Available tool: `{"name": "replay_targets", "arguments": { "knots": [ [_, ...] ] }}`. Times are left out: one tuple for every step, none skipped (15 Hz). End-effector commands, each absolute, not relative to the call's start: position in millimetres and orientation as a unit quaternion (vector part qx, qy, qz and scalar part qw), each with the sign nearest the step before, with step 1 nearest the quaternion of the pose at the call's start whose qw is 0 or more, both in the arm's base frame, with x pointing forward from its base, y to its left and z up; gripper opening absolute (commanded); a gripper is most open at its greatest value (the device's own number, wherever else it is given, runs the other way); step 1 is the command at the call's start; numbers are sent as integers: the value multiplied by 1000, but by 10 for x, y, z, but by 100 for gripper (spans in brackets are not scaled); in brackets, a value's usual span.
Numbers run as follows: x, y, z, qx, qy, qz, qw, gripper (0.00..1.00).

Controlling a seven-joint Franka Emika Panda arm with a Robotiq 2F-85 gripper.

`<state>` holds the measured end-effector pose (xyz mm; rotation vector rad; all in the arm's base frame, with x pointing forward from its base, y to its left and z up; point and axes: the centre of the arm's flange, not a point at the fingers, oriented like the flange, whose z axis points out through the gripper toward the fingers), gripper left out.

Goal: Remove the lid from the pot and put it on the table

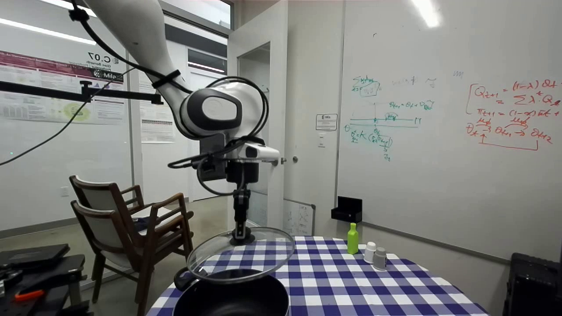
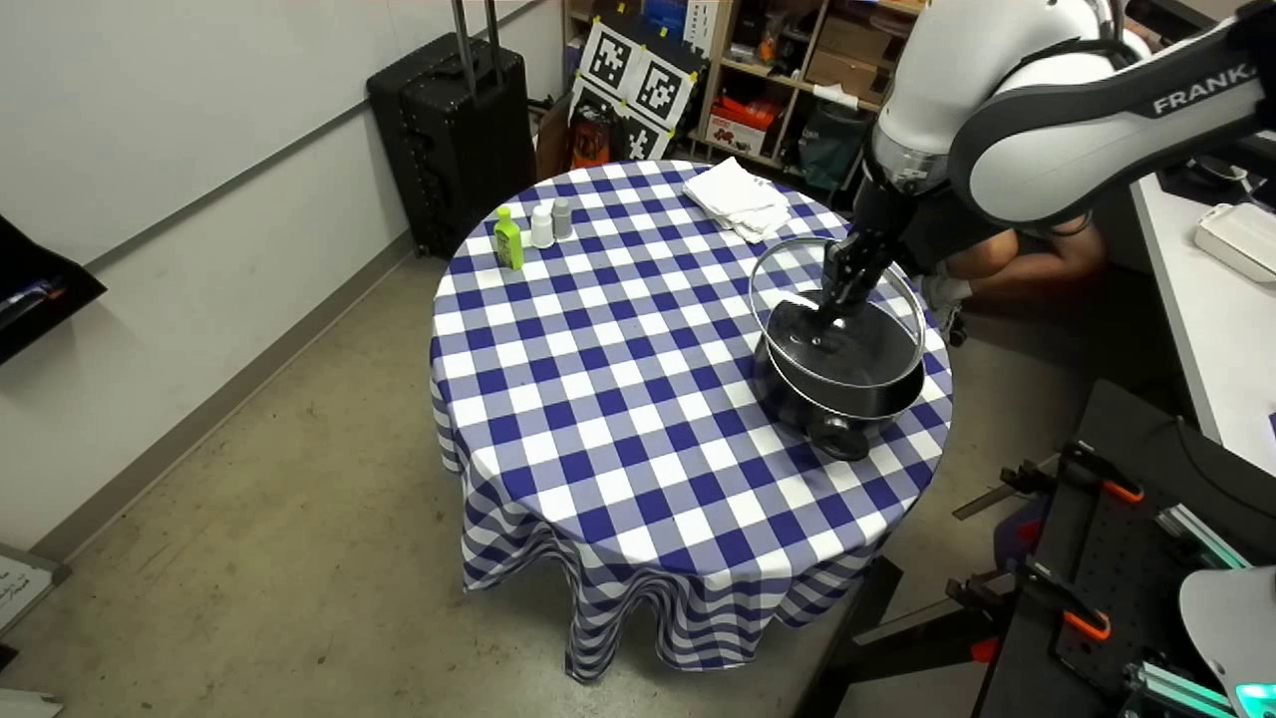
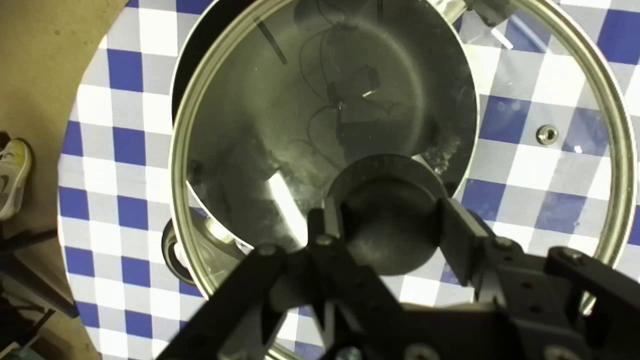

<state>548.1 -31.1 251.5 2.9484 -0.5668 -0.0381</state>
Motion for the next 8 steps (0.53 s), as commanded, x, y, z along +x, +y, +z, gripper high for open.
{"name": "replay_targets", "arguments": {
  "knots": [
    [5246,170,2996,983,-160,9,85,25],
    [5190,335,3038,985,-150,10,87,25],
    [5130,508,3063,986,-141,11,90,25],
    [5067,713,3051,987,-134,11,93,25],
    [5041,886,3046,984,-145,21,98,25],
    [5017,1071,3015,982,-162,21,99,25],
    [5001,1272,2964,979,-179,24,99,25],
    [4985,1437,2938,976,-192,23,98,25]
  ]
}}
